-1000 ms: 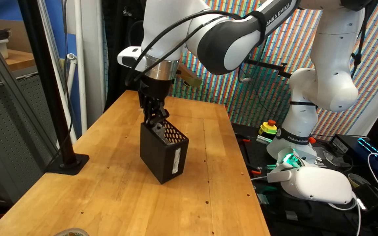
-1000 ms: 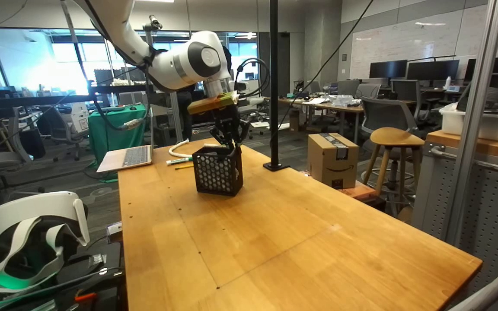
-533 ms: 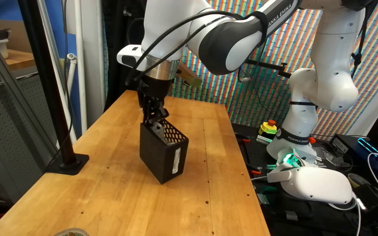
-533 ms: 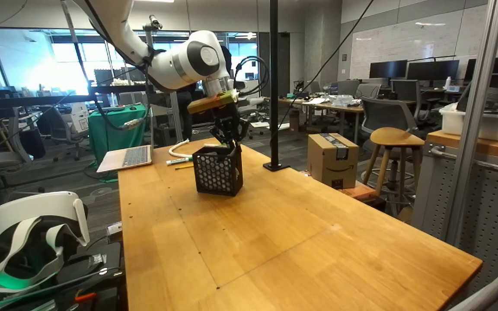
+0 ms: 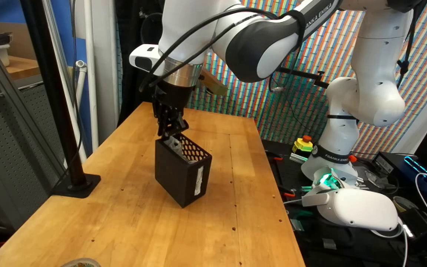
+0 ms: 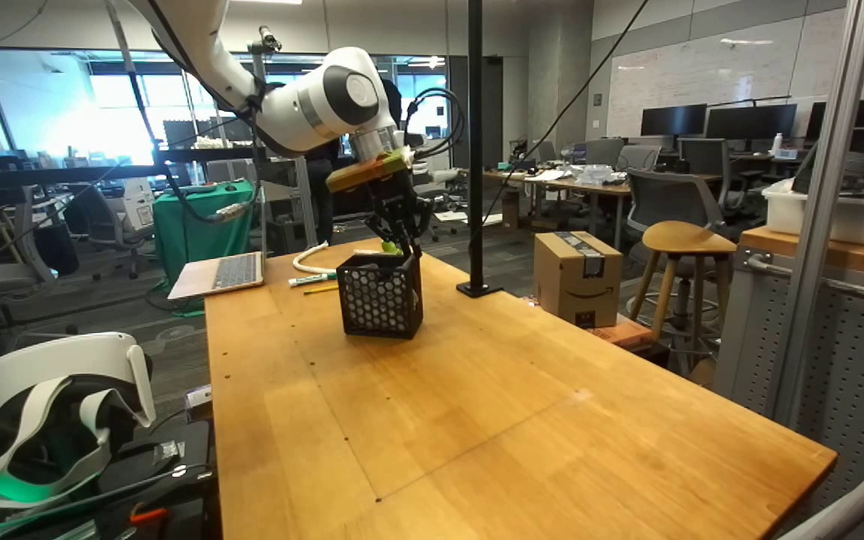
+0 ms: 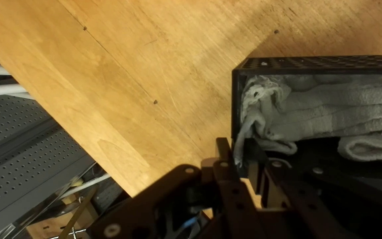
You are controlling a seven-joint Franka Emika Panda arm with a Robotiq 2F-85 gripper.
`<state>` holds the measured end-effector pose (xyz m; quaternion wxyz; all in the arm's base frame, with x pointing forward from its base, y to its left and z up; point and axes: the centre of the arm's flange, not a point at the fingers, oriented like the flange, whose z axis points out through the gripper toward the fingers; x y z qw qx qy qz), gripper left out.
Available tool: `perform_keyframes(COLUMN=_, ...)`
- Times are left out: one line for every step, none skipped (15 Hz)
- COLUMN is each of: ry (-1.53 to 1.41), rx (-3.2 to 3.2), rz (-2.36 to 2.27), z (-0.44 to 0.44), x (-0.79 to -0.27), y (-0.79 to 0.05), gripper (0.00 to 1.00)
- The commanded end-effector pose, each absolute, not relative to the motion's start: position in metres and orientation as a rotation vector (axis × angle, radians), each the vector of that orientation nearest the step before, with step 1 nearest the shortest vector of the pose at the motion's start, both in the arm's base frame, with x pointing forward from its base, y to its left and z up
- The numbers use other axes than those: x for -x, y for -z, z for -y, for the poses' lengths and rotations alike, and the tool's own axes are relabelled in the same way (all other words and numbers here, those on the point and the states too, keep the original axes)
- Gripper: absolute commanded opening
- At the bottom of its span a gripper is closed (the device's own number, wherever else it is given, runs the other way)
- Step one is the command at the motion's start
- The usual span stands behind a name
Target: Put the towel in the box
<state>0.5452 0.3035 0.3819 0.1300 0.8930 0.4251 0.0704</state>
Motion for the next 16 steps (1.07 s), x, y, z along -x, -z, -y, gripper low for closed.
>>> perform_keyframes(ry=-0.244, rx=-2.571, rz=-1.222, z=-0.3066, x=-0.5457, y=-0.3931, gripper=0.19)
perform_keyframes(ry=-0.245, rx=-2.570, rz=-1.222, z=-0.3066, x=-0.5455, y=-0.3935, gripper=0.19)
perform_keyframes(ry=-0.247, rx=-2.569, rz=-1.224, z=-0.3067, x=-0.5452, y=-0.3941, gripper=0.18)
perform_keyframes(ry=-0.249, rx=-2.567, rz=-1.225, z=-0.3069, x=-0.5448, y=-0.3946, gripper=0.19)
perform_keyframes(ry=-0.252, rx=-2.566, rz=-1.226, z=-0.3072, x=-0.5445, y=-0.3951, gripper=0.18)
perform_keyframes(ry=-0.257, rx=-2.564, rz=-1.227, z=-0.3074, x=-0.5441, y=-0.3967, gripper=0.19)
perform_keyframes(ry=-0.261, rx=-2.563, rz=-1.228, z=-0.3074, x=-0.5436, y=-0.3980, gripper=0.19)
perform_keyframes(ry=-0.265, rx=-2.560, rz=-1.230, z=-0.3076, x=-0.5431, y=-0.3994, gripper=0.20)
perform_keyframes(ry=-0.268, rx=-2.558, rz=-1.231, z=-0.3079, x=-0.5426, y=-0.4005, gripper=0.19)
perform_keyframes(ry=-0.269, rx=-2.558, rz=-1.233, z=-0.3081, x=-0.5416, y=-0.4009, gripper=0.19)
perform_keyframes(ry=-0.270, rx=-2.557, rz=-1.234, z=-0.3082, x=-0.5407, y=-0.4012, gripper=0.18)
perform_keyframes(ry=-0.268, rx=-2.557, rz=-1.235, z=-0.3079, x=-0.5396, y=-0.4010, gripper=0.19)
perform_keyframes(ry=-0.266, rx=-2.557, rz=-1.236, z=-0.3075, x=-0.5391, y=-0.4006, gripper=0.18)
perform_keyframes(ry=-0.262, rx=-2.558, rz=-1.235, z=-0.3065, x=-0.5391, y=-0.3998, gripper=0.19)
perform_keyframes(ry=-0.259, rx=-2.560, rz=-1.234, z=-0.3059, x=-0.5393, y=-0.3991, gripper=0.19)
perform_keyframes(ry=-0.256, rx=-2.561, rz=-1.234, z=-0.3052, x=-0.5395, y=-0.3984, gripper=0.20)
